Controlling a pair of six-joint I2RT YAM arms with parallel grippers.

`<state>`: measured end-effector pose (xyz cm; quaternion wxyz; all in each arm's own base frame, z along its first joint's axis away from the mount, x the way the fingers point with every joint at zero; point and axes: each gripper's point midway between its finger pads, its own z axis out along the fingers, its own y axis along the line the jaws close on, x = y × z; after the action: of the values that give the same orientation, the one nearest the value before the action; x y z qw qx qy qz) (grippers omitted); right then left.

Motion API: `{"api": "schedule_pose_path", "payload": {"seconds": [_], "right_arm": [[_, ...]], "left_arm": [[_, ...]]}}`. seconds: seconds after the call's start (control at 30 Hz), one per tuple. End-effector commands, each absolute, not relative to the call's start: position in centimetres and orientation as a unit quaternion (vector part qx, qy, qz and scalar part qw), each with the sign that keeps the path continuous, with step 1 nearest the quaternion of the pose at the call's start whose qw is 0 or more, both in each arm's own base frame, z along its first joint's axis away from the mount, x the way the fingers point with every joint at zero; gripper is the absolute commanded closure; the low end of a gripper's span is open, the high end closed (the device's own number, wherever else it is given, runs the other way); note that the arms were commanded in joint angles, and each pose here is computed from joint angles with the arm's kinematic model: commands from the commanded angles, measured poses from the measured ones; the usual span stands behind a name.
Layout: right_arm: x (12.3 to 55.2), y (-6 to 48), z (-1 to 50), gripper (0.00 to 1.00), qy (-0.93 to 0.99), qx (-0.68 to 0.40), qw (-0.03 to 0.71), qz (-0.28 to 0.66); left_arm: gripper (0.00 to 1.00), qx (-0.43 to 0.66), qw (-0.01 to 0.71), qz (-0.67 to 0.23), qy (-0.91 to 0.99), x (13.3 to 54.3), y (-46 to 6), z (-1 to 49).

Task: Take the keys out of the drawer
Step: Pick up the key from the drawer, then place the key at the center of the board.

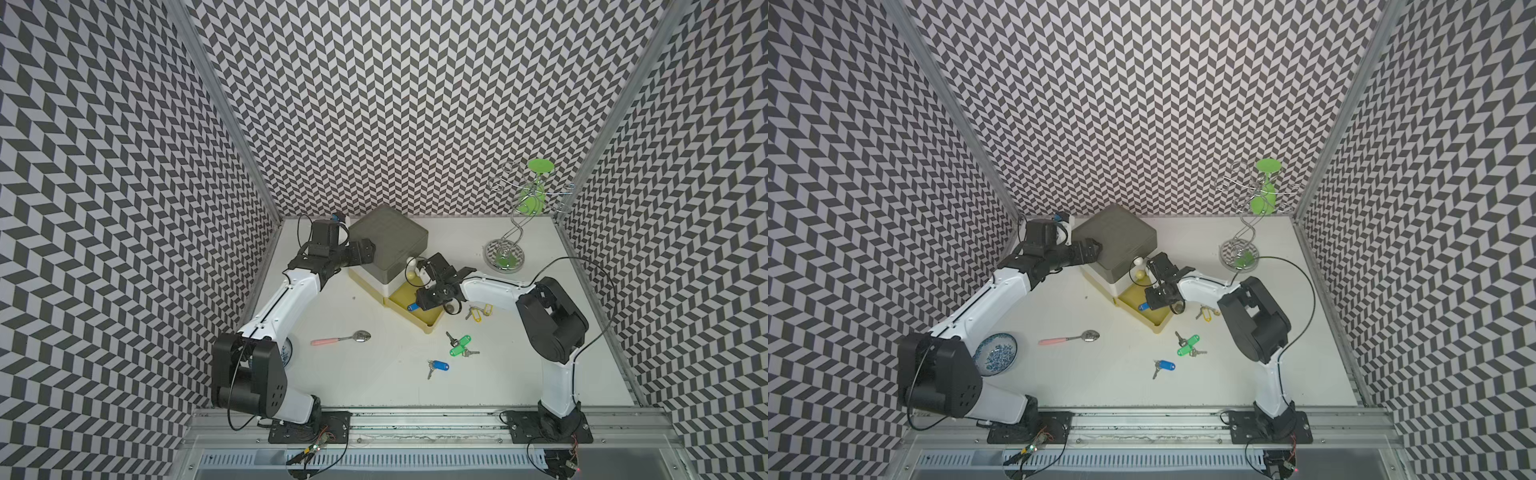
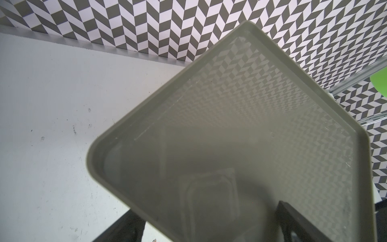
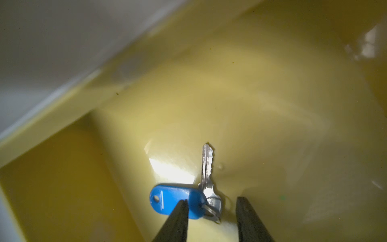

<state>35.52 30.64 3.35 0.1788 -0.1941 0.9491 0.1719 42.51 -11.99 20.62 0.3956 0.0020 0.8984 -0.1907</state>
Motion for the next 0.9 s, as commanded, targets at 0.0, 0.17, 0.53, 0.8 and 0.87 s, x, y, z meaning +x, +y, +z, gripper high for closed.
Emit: {"api": "schedule_pose_path", "payload": {"seconds": [0.0,0.17,0.53,0.8,0.87], "right_arm": [[35.5,30.5,2.0,0.70,0.950,-0.198,0.171,0.167],[35.9,30.2,2.7,0.88,0.949,-0.195,0.184,0.167],[37.6,29.3,10.6,1.00,0.927,-0.178,0.276,0.178],[34.6,28.6,17.1,1.00,0.911,-0.188,0.292,0.225],[33.0,28.5,18.2,1.00,0.906,-0.191,0.286,0.248]], "left_arm": [[0.00,0.022,0.253,-0.148,0.956,38.7,-11.6,11.6],[0.00,0.021,0.250,-0.147,0.957,38.7,-11.6,11.3],[0.00,0.021,0.249,-0.144,0.957,39.0,-11.6,11.4],[0.00,0.023,0.250,-0.146,0.957,39.1,-11.7,11.5],[0.00,0.023,0.250,-0.146,0.957,39.1,-11.7,11.6]]}}
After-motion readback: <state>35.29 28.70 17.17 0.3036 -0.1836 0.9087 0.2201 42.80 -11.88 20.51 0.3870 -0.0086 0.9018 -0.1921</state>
